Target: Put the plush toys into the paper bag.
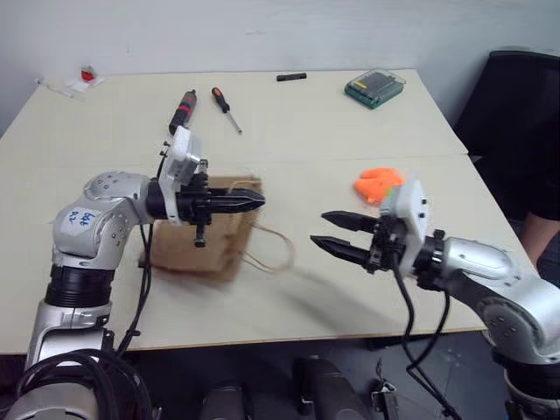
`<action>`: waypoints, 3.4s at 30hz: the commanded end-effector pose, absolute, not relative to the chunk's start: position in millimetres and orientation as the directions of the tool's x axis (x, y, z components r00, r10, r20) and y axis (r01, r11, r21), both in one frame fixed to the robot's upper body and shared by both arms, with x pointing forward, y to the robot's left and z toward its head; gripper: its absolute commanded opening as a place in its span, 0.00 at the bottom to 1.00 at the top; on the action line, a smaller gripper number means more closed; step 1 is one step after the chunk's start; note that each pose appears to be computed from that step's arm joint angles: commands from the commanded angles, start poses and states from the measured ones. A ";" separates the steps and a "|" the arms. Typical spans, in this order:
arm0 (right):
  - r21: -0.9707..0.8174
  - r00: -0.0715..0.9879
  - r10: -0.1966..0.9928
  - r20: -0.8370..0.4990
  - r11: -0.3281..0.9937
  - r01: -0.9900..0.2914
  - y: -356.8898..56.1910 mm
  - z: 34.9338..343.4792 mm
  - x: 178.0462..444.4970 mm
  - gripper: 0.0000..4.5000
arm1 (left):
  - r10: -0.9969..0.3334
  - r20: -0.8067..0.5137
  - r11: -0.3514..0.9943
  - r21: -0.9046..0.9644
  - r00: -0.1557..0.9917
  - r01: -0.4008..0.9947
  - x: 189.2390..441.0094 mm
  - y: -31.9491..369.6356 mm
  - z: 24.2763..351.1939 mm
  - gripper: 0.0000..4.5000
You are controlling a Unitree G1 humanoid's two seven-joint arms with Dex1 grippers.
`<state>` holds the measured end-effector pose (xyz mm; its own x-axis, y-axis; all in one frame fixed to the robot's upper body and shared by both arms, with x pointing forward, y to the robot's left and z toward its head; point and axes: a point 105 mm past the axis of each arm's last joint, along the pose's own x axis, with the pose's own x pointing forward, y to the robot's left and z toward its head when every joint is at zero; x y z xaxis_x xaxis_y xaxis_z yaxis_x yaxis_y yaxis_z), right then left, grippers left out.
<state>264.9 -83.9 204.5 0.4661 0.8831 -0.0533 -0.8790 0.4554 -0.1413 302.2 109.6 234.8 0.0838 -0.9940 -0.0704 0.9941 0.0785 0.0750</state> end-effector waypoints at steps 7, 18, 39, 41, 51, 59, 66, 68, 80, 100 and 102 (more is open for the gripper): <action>-0.157 0.402 0.912 -0.085 0.386 -0.909 -45.5 181.7 296.9 0.00 | -0.995 -0.060 -0.081 0.089 -0.075 0.993 288.9 82.2 257.1 0.00; -0.199 0.255 0.946 -0.200 0.216 -0.956 14.1 146.7 317.6 0.00 | -0.984 -0.137 -0.130 0.110 -0.114 0.985 277.0 86.3 248.2 0.00; -0.418 0.085 0.831 -0.550 -0.186 -0.889 35.9 100.0 328.3 0.00 | -0.995 -0.012 -0.097 0.156 -0.096 0.983 271.6 74.5 284.4 0.00; -0.439 0.061 0.816 -0.575 -0.244 -0.865 40.3 101.5 328.7 0.00 | -0.994 -0.023 -0.105 0.154 -0.102 0.983 270.3 70.7 279.2 0.00; 0.105 -0.234 0.922 -0.310 -0.212 -0.972 72.1 130.5 309.4 0.00 | -0.990 -0.057 -0.139 0.171 -0.131 0.975 264.0 62.9 270.6 0.00; 0.334 -0.076 0.938 -0.338 0.045 -0.942 85.5 96.0 314.8 0.00 | -0.995 -0.044 -0.091 0.182 -0.084 0.979 268.2 71.0 274.1 0.00; 0.153 0.094 0.881 -0.464 0.184 -0.971 75.5 76.8 333.9 0.00 | -1.000 0.012 -0.011 0.208 -0.013 0.978 277.8 81.0 293.9 0.00; 0.039 0.138 0.852 -0.505 0.182 -0.982 66.7 73.3 339.3 0.00 | -0.997 0.071 0.043 0.209 0.029 0.977 283.7 89.3 312.4 0.00; -0.036 0.246 0.867 -0.432 0.256 -0.966 38.9 88.2 351.2 0.00 | -0.998 0.003 0.059 0.198 0.059 0.978 288.2 82.2 300.0 0.00; -0.169 0.505 0.838 -0.206 0.478 -0.862 -95.5 173.4 273.7 0.00 | -0.995 -0.083 0.047 0.199 0.064 0.979 299.5 87.7 276.6 0.00; -0.181 0.559 0.800 -0.215 0.530 -0.828 -112.6 176.6 268.8 0.00 | -0.994 -0.087 0.043 0.195 0.061 0.980 300.1 88.1 274.7 0.00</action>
